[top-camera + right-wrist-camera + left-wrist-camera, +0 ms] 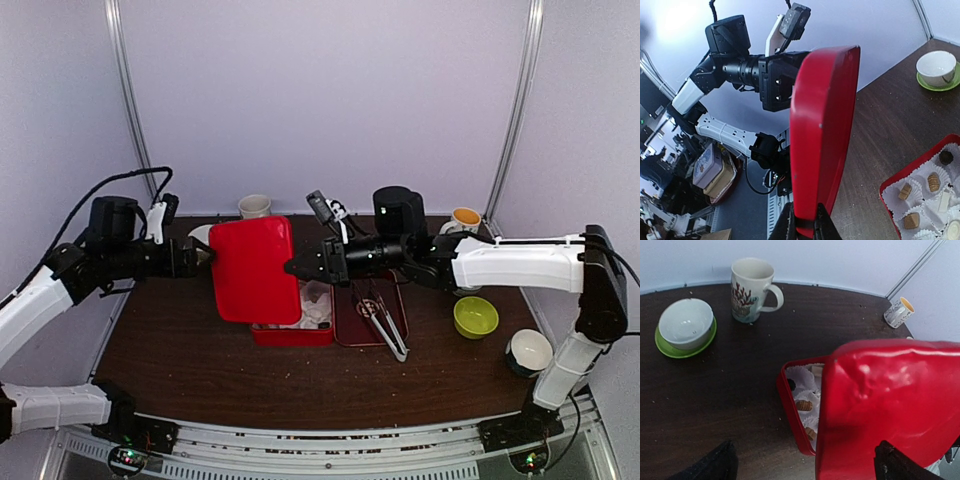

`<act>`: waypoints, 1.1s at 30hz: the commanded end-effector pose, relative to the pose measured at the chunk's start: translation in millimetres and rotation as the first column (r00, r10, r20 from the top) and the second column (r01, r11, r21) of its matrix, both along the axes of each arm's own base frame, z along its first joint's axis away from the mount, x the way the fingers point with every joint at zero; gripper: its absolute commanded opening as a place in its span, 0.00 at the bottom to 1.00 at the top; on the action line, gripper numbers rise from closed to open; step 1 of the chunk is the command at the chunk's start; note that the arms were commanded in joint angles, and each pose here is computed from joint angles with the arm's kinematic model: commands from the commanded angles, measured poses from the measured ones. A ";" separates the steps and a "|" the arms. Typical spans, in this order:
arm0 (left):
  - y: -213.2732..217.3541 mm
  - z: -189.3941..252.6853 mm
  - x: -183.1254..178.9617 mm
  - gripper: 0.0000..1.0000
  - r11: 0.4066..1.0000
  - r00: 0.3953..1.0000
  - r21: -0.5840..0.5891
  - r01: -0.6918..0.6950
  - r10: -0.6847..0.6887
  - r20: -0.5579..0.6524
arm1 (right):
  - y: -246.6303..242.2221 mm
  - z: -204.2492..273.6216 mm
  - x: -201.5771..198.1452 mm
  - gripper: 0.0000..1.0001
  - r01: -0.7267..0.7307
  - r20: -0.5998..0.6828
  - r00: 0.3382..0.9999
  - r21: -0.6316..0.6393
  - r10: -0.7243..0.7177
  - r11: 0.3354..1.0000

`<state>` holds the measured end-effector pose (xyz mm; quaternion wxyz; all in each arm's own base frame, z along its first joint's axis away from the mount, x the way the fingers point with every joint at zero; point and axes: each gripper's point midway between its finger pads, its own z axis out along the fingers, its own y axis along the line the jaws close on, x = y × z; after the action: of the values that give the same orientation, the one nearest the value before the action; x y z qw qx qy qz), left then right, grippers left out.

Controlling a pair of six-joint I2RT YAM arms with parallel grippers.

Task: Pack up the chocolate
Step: Rotate the box lid, then place the box lid on the packing box.

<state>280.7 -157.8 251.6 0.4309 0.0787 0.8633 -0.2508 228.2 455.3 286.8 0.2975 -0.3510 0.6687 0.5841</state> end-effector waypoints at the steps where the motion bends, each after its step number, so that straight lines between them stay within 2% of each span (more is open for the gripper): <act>1: -18.4 -9.5 10.8 0.98 0.987 0.997 -0.145 0.068 -0.073 -0.028 | -2.2 29.9 23.6 0.00 0.019 -0.083 0.997 0.126 -0.008 0.992; 4: -22.2 -20.3 15.8 0.98 0.982 0.996 -0.172 0.080 -0.086 -0.028 | -3.1 8.1 41.9 0.00 0.057 -0.169 0.985 0.112 -0.038 0.992; 8: -27.0 -38.8 19.4 0.98 0.982 0.992 -0.166 0.095 -0.107 -0.068 | -0.5 -17.8 54.0 0.00 0.033 -0.277 0.961 0.094 -0.006 0.995; 15: -32.6 -66.2 22.7 0.97 0.980 0.985 -0.165 0.109 -0.129 -0.116 | -3.0 -41.3 67.0 0.00 0.058 -0.328 0.944 0.091 -0.025 0.994; 20: -35.2 -74.6 24.6 0.95 0.980 0.980 -0.154 0.125 -0.146 -0.132 | -4.2 -34.3 69.6 0.00 0.067 -0.319 0.947 0.111 -0.029 0.991; 26: -29.0 -67.8 25.6 0.93 0.987 0.987 -0.124 0.107 -0.120 -0.104 | -2.0 2.0 65.2 0.00 0.055 -0.269 0.963 0.171 -0.008 0.984; 33: -0.8 -32.9 17.3 0.93 0.997 0.999 -0.073 0.008 -0.005 0.034 | 6.9 28.2 49.0 0.00 0.007 -0.233 0.971 0.225 0.047 0.974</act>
<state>297.8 -174.9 193.4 0.3859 0.0730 0.8660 -0.3094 294.2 459.8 253.4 0.2098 -0.2115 0.6854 0.6645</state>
